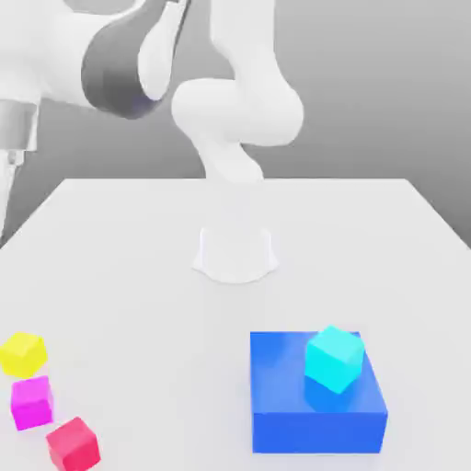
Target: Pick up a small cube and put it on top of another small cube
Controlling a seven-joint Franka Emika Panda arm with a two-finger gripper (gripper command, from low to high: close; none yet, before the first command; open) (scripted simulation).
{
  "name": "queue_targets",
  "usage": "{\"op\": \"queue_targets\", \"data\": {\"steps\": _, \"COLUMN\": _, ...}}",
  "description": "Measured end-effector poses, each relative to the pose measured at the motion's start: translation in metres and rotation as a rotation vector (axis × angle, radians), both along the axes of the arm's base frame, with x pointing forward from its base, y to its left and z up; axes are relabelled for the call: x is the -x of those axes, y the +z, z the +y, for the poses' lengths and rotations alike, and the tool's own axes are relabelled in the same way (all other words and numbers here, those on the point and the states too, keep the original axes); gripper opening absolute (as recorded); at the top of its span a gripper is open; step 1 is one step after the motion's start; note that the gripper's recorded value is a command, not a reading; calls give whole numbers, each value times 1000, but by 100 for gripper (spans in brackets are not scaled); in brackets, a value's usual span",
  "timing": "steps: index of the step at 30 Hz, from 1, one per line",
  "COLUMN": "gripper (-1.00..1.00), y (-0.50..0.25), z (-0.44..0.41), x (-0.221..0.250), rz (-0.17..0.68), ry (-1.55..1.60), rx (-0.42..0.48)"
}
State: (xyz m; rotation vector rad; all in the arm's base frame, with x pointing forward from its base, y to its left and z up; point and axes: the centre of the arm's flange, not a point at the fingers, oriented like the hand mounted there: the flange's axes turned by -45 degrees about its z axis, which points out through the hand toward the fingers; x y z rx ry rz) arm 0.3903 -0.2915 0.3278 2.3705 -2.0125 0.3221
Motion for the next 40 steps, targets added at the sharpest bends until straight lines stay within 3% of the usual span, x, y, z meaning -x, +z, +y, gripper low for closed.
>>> {"op": "queue_targets", "data": {"steps": 7, "gripper": 0, "y": -129, "z": -44, "x": 76, "rz": 101, "ry": -419, "rx": -163}}
{"op": "queue_targets", "data": {"steps": 12, "gripper": 0, "y": -192, "z": -46, "x": 84, "rz": 111, "ry": -456, "rx": -176}}
{"op": "queue_targets", "data": {"steps": 13, "gripper": -100, "y": -198, "z": -46, "x": 84, "rz": 112, "ry": -457, "rx": -176}}
{"op": "queue_targets", "data": {"steps": 20, "gripper": -100, "y": -197, "z": -46, "x": 84, "rz": 110, "ry": -457, "rx": -176}}
{"op": "queue_targets", "data": {"steps": 25, "gripper": -100, "y": -144, "z": -46, "x": 83, "rz": 110, "ry": -455, "rx": -176}}
{"op": "queue_targets", "data": {"steps": 32, "gripper": -100, "y": -98, "z": 67, "x": -71, "rz": 151, "ry": 79, "rx": -140}}
{"op": "queue_targets", "data": {"steps": 36, "gripper": -100, "y": -143, "z": 85, "x": -87, "rz": 156, "ry": 140, "rx": -134}}
{"op": "queue_targets", "data": {"steps": 37, "gripper": 100, "y": -150, "z": 85, "x": -87, "rz": 156, "ry": 143, "rx": -134}}
{"op": "queue_targets", "data": {"steps": 40, "gripper": 100, "y": -150, "z": 85, "x": -87, "rz": 156, "ry": 143, "rx": -134}}
